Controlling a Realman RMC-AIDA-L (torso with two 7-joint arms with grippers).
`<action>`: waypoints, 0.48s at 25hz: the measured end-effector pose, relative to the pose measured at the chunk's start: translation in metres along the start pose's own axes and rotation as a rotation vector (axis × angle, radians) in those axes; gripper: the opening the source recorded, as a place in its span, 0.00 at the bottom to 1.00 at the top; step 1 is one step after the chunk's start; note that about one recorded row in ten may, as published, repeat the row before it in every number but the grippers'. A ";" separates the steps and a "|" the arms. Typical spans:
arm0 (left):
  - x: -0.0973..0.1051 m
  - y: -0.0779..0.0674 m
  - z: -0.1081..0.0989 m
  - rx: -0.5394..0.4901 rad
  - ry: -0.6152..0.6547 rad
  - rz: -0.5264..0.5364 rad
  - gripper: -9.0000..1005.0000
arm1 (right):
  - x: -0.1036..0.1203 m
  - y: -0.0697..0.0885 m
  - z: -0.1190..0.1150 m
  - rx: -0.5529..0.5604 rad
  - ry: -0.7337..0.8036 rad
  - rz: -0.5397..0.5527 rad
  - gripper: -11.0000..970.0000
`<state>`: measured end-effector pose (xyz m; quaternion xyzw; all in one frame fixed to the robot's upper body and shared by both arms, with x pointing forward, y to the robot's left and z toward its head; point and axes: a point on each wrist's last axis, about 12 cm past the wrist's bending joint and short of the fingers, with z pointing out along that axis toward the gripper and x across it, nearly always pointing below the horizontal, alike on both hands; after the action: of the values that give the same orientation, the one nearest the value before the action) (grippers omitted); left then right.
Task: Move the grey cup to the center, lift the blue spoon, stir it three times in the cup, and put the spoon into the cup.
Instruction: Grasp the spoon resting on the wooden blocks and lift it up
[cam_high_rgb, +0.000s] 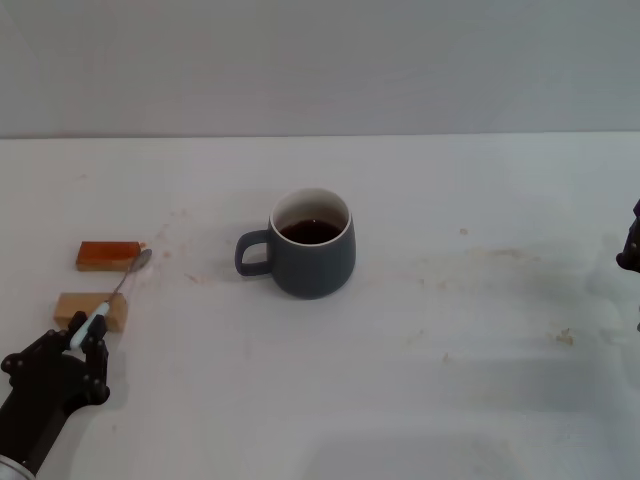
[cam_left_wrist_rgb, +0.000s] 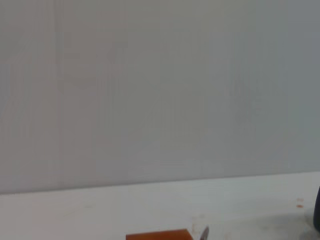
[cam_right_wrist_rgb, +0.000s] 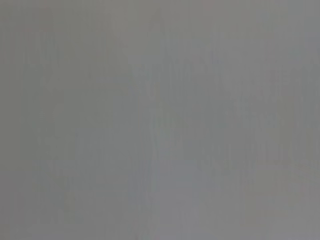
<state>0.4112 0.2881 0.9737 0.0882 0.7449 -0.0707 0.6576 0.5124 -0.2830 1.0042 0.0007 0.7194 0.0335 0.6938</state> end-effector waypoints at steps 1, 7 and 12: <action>0.000 0.000 0.000 0.000 0.000 0.000 0.17 | 0.000 0.000 0.000 0.000 0.000 0.000 0.01; -0.008 -0.003 0.000 0.018 -0.062 0.008 0.16 | 0.000 0.000 0.000 0.000 0.000 0.000 0.01; -0.013 -0.004 0.000 0.029 -0.102 0.011 0.15 | 0.000 0.000 0.000 0.000 0.001 0.000 0.01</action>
<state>0.4122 0.2839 0.9863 0.0982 0.7088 -0.0823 0.6937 0.5121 -0.2831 1.0040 0.0009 0.7198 0.0333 0.6934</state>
